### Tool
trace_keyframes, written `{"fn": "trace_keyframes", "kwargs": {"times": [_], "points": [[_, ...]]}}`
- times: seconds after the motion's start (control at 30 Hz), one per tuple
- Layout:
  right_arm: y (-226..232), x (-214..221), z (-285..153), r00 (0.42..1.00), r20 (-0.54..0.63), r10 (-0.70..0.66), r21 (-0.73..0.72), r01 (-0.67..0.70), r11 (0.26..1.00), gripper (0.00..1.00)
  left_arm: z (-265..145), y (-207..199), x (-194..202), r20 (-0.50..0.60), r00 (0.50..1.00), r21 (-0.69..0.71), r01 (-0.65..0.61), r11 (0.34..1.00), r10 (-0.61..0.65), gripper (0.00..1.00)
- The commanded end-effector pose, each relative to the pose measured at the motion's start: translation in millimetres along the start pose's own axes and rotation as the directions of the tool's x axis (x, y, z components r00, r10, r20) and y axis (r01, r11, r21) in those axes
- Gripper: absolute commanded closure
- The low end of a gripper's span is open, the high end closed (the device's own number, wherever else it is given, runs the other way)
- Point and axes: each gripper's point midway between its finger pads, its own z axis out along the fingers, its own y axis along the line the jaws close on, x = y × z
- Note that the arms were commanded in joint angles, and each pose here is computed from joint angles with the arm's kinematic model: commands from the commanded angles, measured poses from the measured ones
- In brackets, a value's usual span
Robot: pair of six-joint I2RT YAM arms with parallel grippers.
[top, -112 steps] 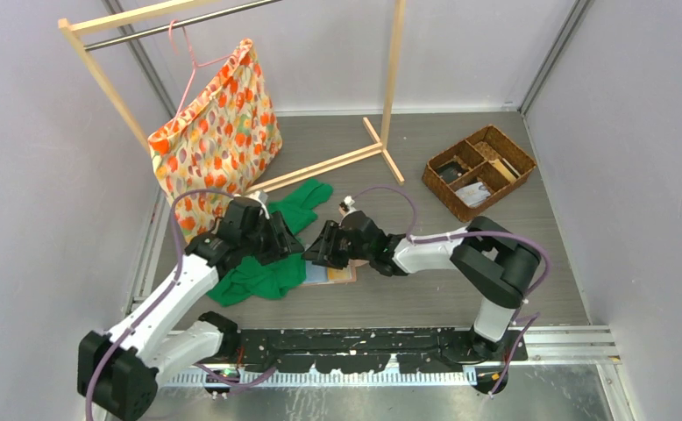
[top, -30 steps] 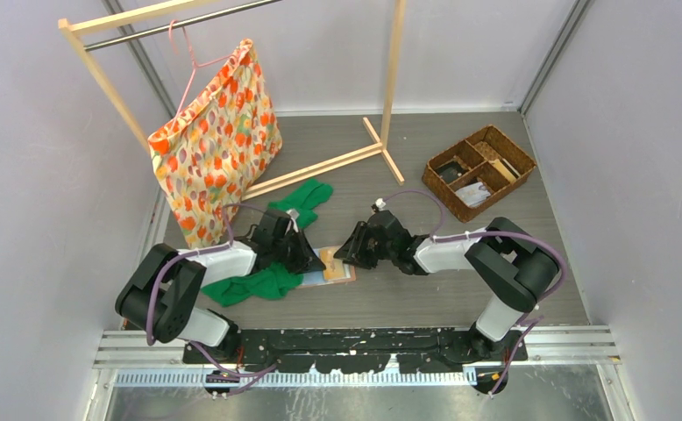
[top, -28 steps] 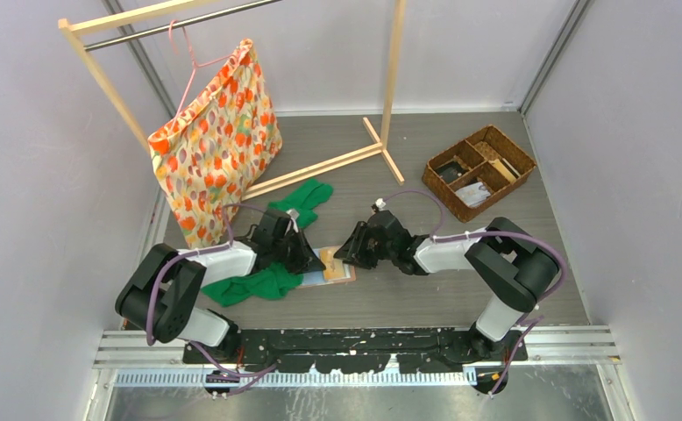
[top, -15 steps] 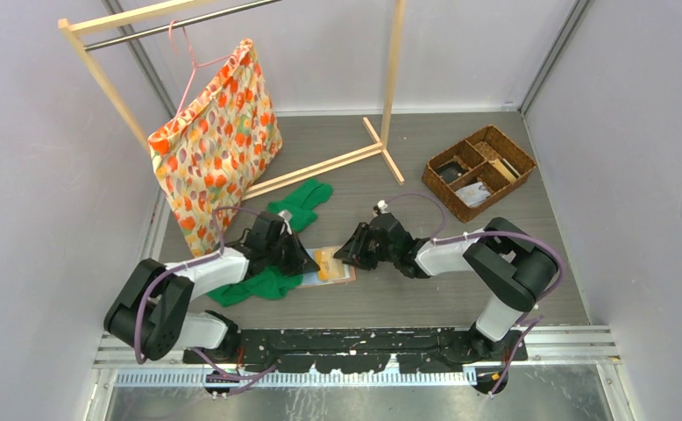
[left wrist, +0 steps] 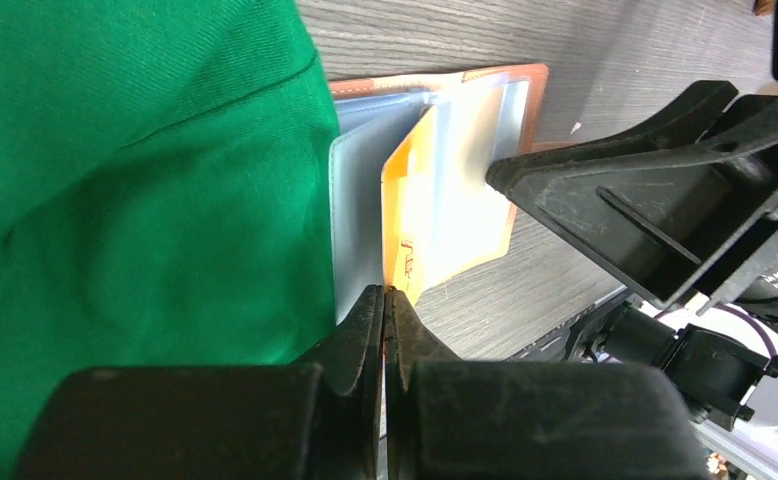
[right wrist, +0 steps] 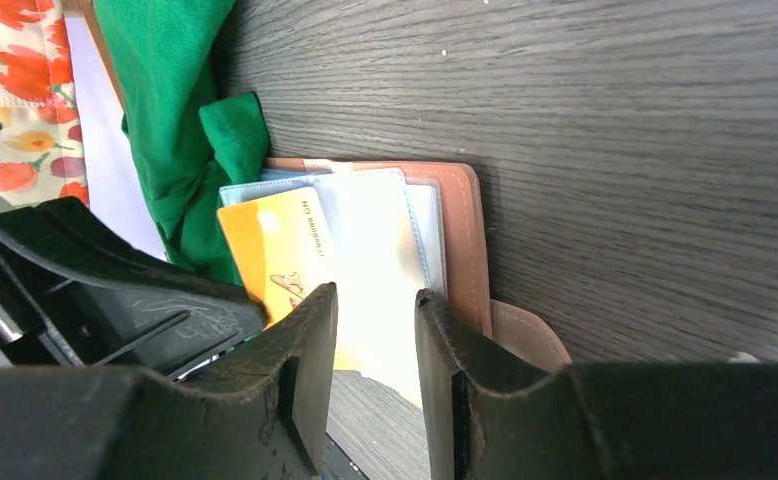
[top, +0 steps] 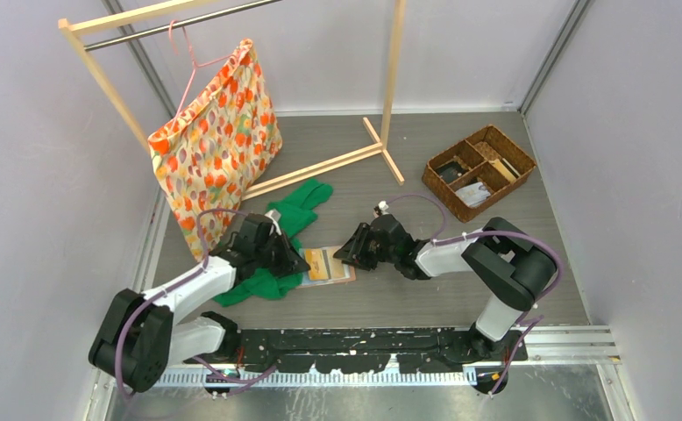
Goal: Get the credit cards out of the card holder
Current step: Remove the credit card from the card holder, then place the credit card in the storage box.
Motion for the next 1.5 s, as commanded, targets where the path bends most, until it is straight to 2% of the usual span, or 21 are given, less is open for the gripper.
{"fn": "trace_keyframes", "kwargs": {"times": [0.0,0.23,0.53,0.6,0.7,0.83,1.07,1.17,1.3,1.47], "points": [[-40.9,15.1,-4.1,0.999,-0.031,-0.008,0.144,0.012,0.990,0.60,-10.5,2.1,0.7,0.013,1.000,-0.008,-0.026,1.000,0.026,1.00],[-16.4,7.2,-15.6,0.999,-0.017,-0.034,0.096,0.036,0.995,0.58,-25.0,-12.8,1.5,0.005,0.998,0.033,-0.055,0.998,0.055,0.99],[25.0,-8.2,-37.4,0.992,-0.001,-0.123,0.021,0.123,0.992,0.47,-53.9,-48.3,-6.8,0.033,0.992,0.121,-0.122,0.985,0.119,1.00],[38.1,-8.3,-43.3,0.990,-0.013,-0.137,-0.040,0.137,0.990,0.43,-60.5,-60.7,-7.2,0.029,0.990,0.162,-0.141,0.977,0.138,0.99],[64.4,-7.4,-57.5,0.992,-0.030,-0.123,-0.216,0.114,0.970,0.37,-69.8,-78.8,-8.7,0.028,0.986,0.223,-0.166,0.961,0.164,0.99],[95.7,-8.8,-76.9,0.992,-0.049,-0.120,-0.394,0.091,0.915,0.34,-75.5,-94.3,-9.9,0.030,0.982,0.284,-0.190,0.940,0.189,0.99],[120.5,-4.0,-81.1,0.987,-0.137,-0.082,-0.553,-0.007,0.833,0.33,-78.8,-113.8,-9.2,0.030,0.980,0.386,-0.195,0.902,0.199,1.00],[125.2,-5.9,-81.6,0.987,-0.152,-0.046,-0.605,-0.057,0.794,0.33,-79.3,-114.1,-9.2,0.022,0.980,0.382,-0.191,0.904,0.198,1.00],[129.1,-6.7,-80.8,0.984,-0.177,-0.019,-0.648,-0.102,0.755,0.40,-79.9,-114.6,-8.3,0.015,0.980,0.386,-0.187,0.903,0.197,1.00],[129.5,-5.9,-82.2,0.982,-0.188,-0.006,-0.668,-0.123,0.734,0.62,-80.0,-114.1,-10.2,0.019,0.982,0.382,-0.182,0.906,0.189,1.00]]}}
